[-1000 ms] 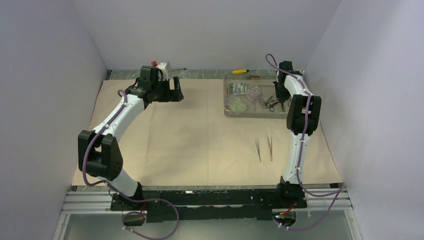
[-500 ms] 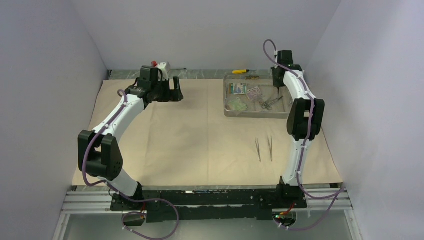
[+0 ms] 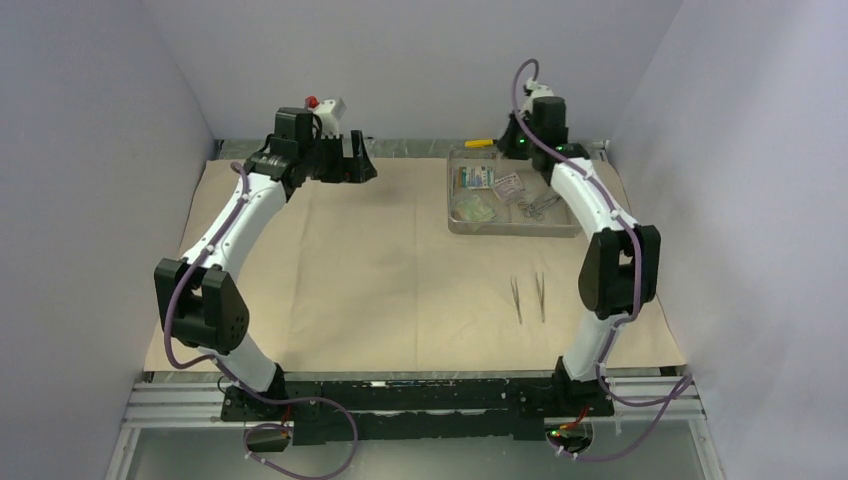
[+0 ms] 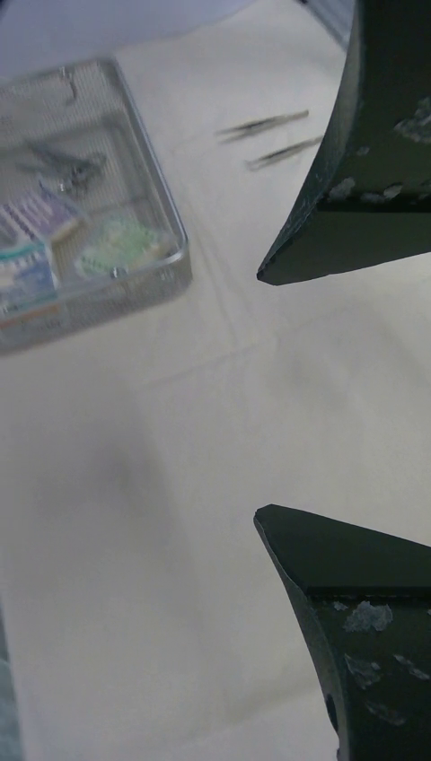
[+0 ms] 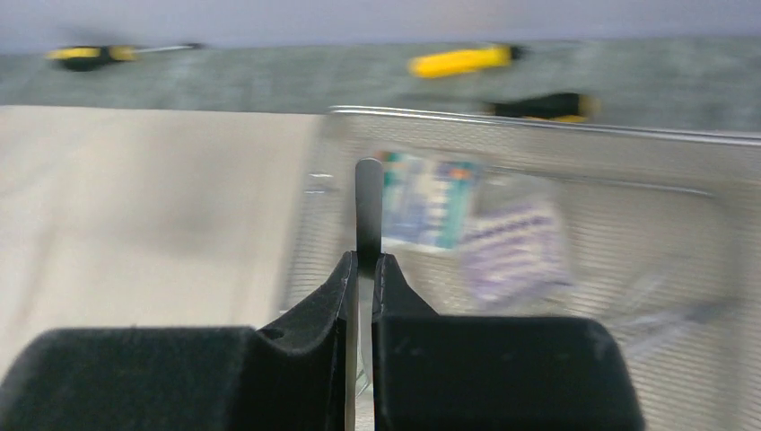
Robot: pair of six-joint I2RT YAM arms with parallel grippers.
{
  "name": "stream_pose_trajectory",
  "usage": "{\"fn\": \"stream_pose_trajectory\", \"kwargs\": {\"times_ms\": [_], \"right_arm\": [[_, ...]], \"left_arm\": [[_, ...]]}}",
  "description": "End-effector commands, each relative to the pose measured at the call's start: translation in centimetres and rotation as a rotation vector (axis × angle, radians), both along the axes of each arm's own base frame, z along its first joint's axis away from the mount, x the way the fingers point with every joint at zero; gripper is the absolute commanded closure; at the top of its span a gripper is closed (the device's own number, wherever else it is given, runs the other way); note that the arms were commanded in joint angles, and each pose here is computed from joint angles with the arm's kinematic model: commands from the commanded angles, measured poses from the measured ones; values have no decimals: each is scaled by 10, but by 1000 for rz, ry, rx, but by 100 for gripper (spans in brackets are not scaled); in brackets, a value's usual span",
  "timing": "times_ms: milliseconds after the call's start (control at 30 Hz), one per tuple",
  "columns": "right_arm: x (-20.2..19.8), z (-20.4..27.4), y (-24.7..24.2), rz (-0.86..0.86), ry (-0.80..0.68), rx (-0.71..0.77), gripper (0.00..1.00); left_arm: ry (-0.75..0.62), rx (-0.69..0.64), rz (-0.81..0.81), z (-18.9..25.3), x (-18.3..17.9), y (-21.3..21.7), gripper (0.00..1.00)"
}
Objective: Open and lay out the surgical kit
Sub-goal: Place the medical item in the surgical kit.
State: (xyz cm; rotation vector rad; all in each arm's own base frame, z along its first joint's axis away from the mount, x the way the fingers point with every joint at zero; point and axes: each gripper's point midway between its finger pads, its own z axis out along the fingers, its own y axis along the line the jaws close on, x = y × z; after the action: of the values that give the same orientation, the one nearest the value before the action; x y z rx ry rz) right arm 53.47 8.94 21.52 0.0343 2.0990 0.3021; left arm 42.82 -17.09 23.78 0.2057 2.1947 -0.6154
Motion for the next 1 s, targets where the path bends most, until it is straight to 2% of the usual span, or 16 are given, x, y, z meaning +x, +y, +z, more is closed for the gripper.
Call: {"fn": "stream_pose_trajectory", "kwargs": {"times_ms": [0,200,367,467,600,733,867,967], "right_arm": [[-16,70,81,130,-184,295,97],[-53,97,135,173,-190,598,97],[-79,115,167,213,-174,689,97],[-96,120,182,222,-159,716,96],[-116,125,192,223,-125,747,96],[-134,128,199,240,-115,749,95],[-144,124,205,240,-83,740,95],[-147,118,209,230,-53,726,95]], "left_arm": [[-52,-114,-122,33,-1,-26,0],[-54,-321,-249,65,-21,-61,1],[-81,-412,-346,90,-51,-80,1],[-96,-394,-369,95,-65,-95,1],[-72,-299,-322,82,-67,-104,1],[-78,-298,-332,78,-71,-112,2],[-62,-292,-366,73,-79,-121,12],[-48,-287,-382,70,-82,-122,32]]}}
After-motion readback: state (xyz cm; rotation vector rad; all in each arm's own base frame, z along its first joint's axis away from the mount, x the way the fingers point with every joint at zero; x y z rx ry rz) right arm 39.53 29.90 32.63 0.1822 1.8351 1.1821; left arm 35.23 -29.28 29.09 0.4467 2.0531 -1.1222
